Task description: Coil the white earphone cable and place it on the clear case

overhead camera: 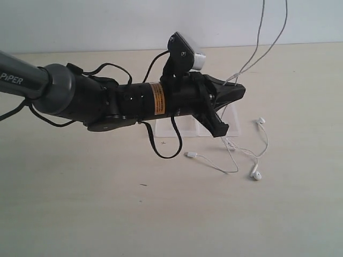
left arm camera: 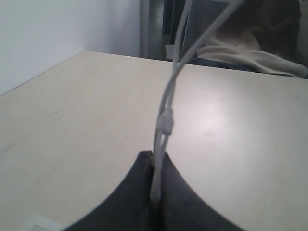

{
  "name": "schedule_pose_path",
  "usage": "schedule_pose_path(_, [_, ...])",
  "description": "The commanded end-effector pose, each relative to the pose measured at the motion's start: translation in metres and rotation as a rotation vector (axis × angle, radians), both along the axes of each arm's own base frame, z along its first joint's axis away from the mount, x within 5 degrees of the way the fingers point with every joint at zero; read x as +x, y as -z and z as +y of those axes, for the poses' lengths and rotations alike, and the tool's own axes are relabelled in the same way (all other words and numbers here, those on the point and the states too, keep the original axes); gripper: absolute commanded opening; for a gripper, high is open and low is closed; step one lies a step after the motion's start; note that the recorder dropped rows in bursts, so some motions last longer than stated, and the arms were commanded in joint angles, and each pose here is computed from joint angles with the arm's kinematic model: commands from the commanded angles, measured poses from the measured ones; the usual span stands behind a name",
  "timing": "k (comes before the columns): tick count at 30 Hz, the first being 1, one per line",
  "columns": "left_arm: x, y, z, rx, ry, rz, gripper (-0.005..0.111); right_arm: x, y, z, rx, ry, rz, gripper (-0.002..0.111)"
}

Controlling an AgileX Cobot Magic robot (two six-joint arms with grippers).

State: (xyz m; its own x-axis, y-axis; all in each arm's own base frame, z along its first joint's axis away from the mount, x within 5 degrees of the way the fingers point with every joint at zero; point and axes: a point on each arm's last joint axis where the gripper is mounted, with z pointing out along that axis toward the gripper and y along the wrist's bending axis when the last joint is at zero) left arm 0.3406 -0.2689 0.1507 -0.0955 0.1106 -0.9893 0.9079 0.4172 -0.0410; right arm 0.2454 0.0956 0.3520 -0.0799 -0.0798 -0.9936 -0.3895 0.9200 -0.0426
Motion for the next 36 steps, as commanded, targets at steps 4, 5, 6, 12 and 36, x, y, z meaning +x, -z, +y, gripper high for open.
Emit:
schedule_pose_path(4, [-0.003, -0.016, -0.001, 0.003, 0.011, 0.006, 0.0, -0.004, 0.011, -0.021, 0.044, 0.068, -0.008, 0.0])
schedule_pose_path(5, [-0.003, -0.017, 0.0, 0.016, -0.001, 0.01, 0.0, -0.005, 0.015, -0.022, 0.048, 0.07, -0.009, 0.0])
schedule_pose_path(6, [-0.002, -0.018, 0.001, 0.029, -0.013, 0.019, 0.0, -0.007, 0.017, -0.024, 0.05, 0.073, -0.014, 0.0])
schedule_pose_path(12, [0.001, -0.03, 0.008, 0.042, -0.028, 0.016, 0.0, -0.013, 0.026, -0.029, 0.091, 0.084, -0.039, 0.0])
schedule_pose_path(36, [0.004, -0.052, 0.039, -0.04, 0.038, 0.035, 0.0, -0.032, 0.09, -0.046, 0.126, 0.216, 0.038, 0.0])
